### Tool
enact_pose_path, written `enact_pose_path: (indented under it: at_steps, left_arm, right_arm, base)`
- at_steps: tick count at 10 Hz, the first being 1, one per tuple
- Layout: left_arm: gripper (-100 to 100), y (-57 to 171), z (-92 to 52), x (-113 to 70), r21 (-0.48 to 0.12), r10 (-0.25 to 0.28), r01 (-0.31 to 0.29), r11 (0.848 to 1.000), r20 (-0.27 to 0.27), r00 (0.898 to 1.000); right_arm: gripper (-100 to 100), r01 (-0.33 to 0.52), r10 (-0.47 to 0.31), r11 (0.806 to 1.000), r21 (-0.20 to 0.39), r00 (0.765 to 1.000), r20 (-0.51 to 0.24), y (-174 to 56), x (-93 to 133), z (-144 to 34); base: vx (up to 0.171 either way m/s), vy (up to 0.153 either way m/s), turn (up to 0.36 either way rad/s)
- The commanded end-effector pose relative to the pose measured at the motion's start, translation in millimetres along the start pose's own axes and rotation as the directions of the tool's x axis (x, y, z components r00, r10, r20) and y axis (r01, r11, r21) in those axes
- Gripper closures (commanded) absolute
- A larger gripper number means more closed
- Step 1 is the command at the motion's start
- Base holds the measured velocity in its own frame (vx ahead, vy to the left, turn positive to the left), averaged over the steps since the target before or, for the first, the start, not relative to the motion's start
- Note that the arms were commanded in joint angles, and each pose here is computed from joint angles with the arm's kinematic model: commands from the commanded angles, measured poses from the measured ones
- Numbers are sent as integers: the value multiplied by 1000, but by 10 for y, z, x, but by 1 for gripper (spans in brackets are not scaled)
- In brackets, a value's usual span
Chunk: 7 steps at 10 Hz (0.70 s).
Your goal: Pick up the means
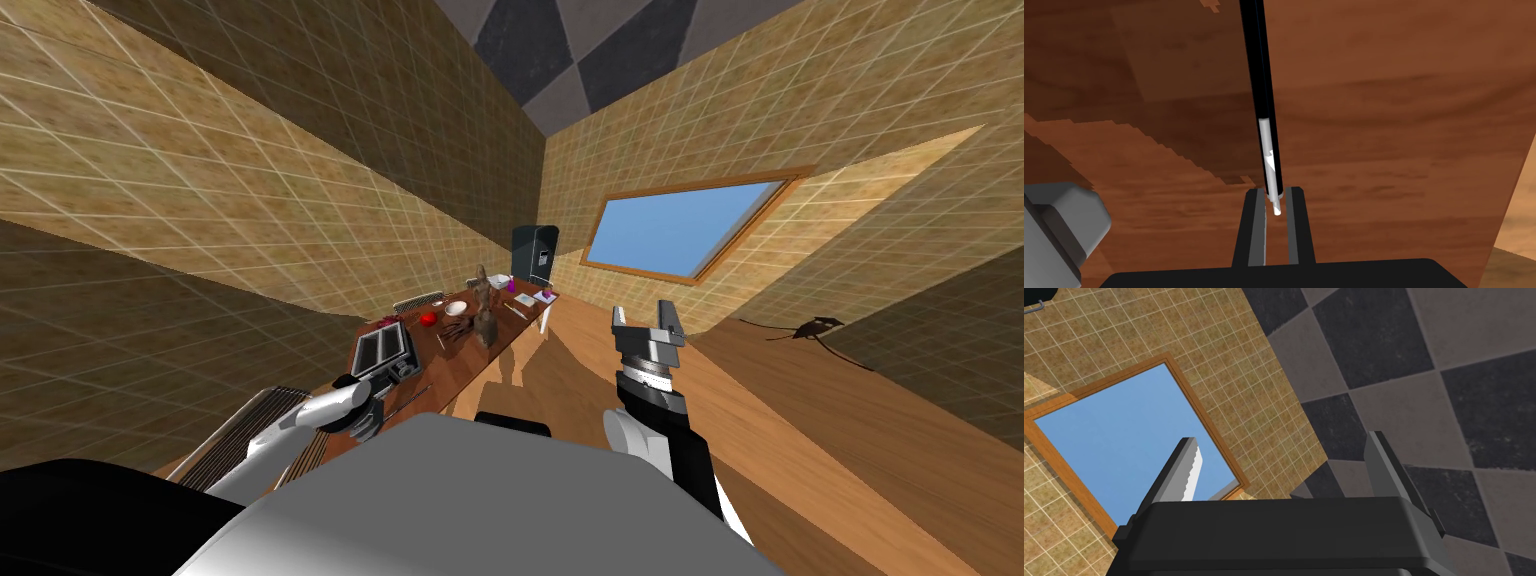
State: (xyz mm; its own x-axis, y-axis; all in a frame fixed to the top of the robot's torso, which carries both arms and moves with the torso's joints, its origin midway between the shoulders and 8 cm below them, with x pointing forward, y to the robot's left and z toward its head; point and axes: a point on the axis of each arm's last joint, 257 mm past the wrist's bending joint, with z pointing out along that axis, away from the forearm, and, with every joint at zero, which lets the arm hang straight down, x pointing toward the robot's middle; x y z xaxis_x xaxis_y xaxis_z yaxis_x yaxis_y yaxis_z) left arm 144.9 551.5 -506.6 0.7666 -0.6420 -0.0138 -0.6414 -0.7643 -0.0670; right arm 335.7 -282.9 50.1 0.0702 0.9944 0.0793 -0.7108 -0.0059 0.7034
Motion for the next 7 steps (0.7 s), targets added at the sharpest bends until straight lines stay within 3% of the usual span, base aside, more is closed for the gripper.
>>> enact_pose_path:
  at_steps: [1, 7]
  left_arm:
    - [100, 6, -16, 22, -2, -13, 13, 1000, 2, 1000]
    - [100, 8, -112, 201, -4, -62, 62, 998, 6, 998]
  right_arm:
    - [0, 0, 0, 1000, 0, 1000, 0, 0, 0, 0]
    - [0, 0, 0, 1000, 0, 1000, 0, 0, 0, 0]
  base:
    - [-66, 30, -18]
    - [-68, 35, -81]
